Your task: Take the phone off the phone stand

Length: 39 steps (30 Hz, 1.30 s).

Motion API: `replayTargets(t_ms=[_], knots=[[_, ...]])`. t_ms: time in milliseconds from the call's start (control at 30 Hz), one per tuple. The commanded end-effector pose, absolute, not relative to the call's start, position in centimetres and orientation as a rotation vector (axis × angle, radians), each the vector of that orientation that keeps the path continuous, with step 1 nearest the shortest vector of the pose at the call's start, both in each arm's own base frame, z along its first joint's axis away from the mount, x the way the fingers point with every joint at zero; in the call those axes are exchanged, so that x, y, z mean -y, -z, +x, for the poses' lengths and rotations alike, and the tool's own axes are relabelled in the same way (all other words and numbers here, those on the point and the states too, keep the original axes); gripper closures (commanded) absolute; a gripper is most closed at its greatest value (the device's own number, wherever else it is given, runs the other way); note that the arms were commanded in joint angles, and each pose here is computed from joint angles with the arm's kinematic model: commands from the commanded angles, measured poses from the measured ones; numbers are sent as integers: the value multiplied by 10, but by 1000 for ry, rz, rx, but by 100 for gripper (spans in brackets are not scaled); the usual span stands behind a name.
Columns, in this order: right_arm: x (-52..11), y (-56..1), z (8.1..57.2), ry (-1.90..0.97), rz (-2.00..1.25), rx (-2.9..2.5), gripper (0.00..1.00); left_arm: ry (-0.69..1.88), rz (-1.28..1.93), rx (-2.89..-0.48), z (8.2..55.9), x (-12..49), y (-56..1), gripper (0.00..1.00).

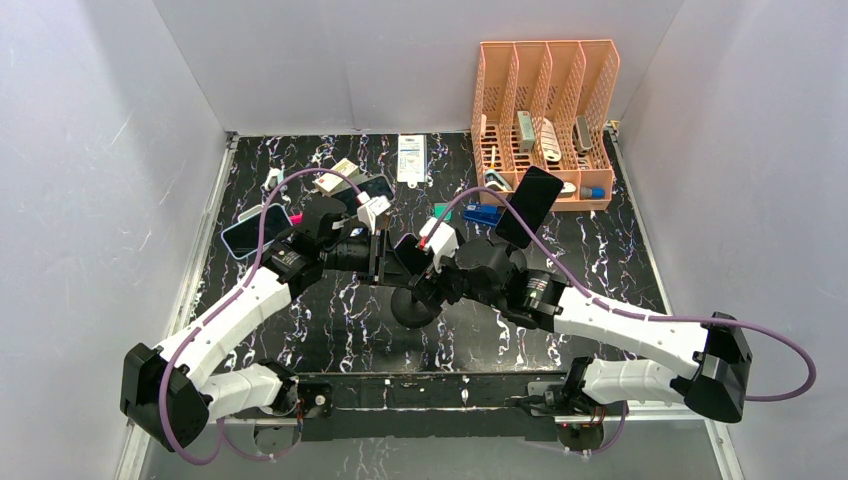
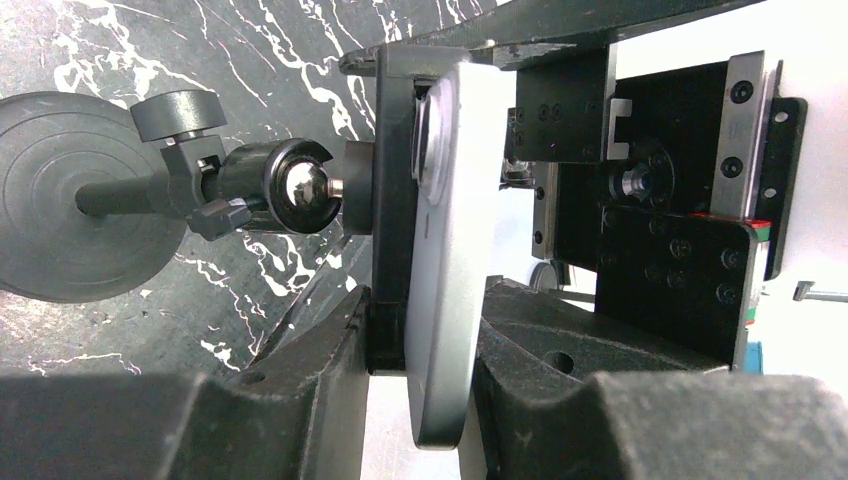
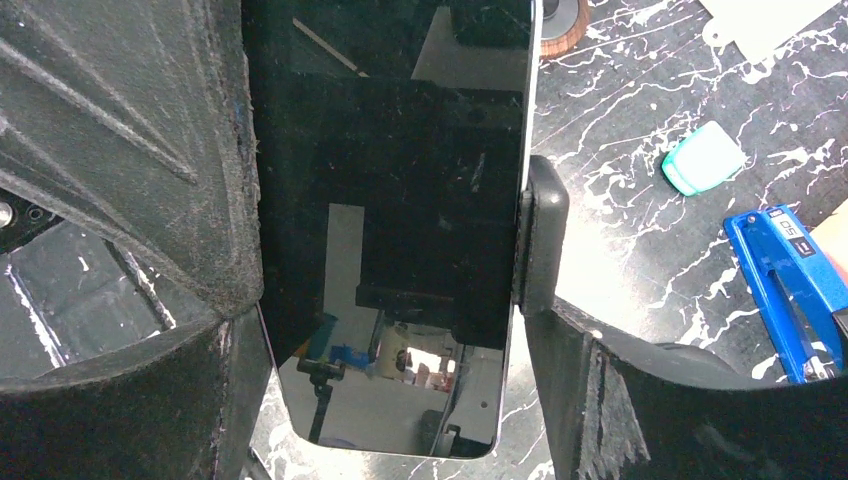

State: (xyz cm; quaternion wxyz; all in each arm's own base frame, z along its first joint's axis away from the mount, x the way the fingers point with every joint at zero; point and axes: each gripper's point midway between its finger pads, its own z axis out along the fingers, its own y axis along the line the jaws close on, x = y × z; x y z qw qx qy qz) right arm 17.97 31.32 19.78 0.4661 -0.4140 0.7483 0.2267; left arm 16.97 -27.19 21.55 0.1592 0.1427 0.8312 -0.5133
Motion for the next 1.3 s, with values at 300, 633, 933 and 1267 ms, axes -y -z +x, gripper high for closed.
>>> replayTargets(t_ms=[300, 633, 933, 1267], knots=[[-320, -201, 183, -562, -1005, -1786, 19, 1474, 387, -2409, 163, 269, -222, 100], [-318, -205, 178, -590, -1014, -1774, 51, 1458, 391, -2361, 164, 267, -233, 60], [-316, -216, 176, -631, -944, -1801, 52, 1390, 326, -2117, 173, 255, -265, 38], [-325, -229, 177, -705, -793, -1896, 52, 1383, 114, -1790, 181, 232, -263, 36]])
